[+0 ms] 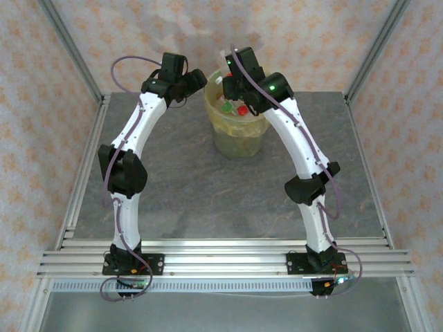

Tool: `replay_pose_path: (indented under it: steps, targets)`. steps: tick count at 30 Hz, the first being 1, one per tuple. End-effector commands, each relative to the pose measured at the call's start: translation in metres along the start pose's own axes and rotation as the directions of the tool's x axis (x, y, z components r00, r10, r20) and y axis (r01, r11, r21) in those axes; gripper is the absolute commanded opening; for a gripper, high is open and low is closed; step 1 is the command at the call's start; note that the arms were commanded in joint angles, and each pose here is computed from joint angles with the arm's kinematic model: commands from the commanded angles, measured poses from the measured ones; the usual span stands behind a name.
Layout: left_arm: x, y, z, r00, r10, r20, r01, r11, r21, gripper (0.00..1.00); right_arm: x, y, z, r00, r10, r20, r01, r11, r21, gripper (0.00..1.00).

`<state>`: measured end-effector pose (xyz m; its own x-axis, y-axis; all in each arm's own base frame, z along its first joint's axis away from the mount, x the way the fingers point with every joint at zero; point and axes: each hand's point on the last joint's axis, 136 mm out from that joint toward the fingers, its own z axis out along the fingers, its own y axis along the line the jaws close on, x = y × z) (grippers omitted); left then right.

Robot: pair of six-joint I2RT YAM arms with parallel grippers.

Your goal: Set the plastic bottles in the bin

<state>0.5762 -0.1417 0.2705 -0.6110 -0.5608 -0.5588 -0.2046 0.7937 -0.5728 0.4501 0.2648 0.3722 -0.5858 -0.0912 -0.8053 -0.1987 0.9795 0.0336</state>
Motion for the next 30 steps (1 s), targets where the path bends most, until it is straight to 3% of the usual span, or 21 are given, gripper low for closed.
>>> replay_pose_path:
  steps: [1,15,21,26,30]
  targets:
    - [-0.019,-0.022,-0.034,0.998,0.015,0.066,-0.018,0.999,0.045,0.78,0.004,-0.004,-0.014,1.0,-0.018,-0.02,0.018,1.0,-0.003,0.46]
    - [-0.024,-0.025,-0.038,0.997,0.015,0.078,-0.019,0.999,0.05,0.8,0.039,-0.003,0.023,0.982,-0.095,-0.162,0.095,0.995,-0.01,0.52]
    - [-0.029,-0.029,-0.044,0.996,0.018,0.091,-0.023,0.998,0.057,0.81,0.04,0.009,0.028,0.97,-0.183,-0.162,0.166,0.98,-0.111,0.64]
    - [-0.032,-0.03,-0.046,0.994,0.02,0.103,-0.026,0.998,0.054,0.82,0.03,0.003,0.014,0.969,-0.21,-0.129,0.194,0.973,-0.124,0.78]
    - [-0.039,-0.034,-0.048,0.993,0.02,0.119,-0.027,0.998,0.058,0.82,0.02,-0.001,-0.002,0.973,-0.212,-0.09,0.201,0.972,-0.12,0.82]
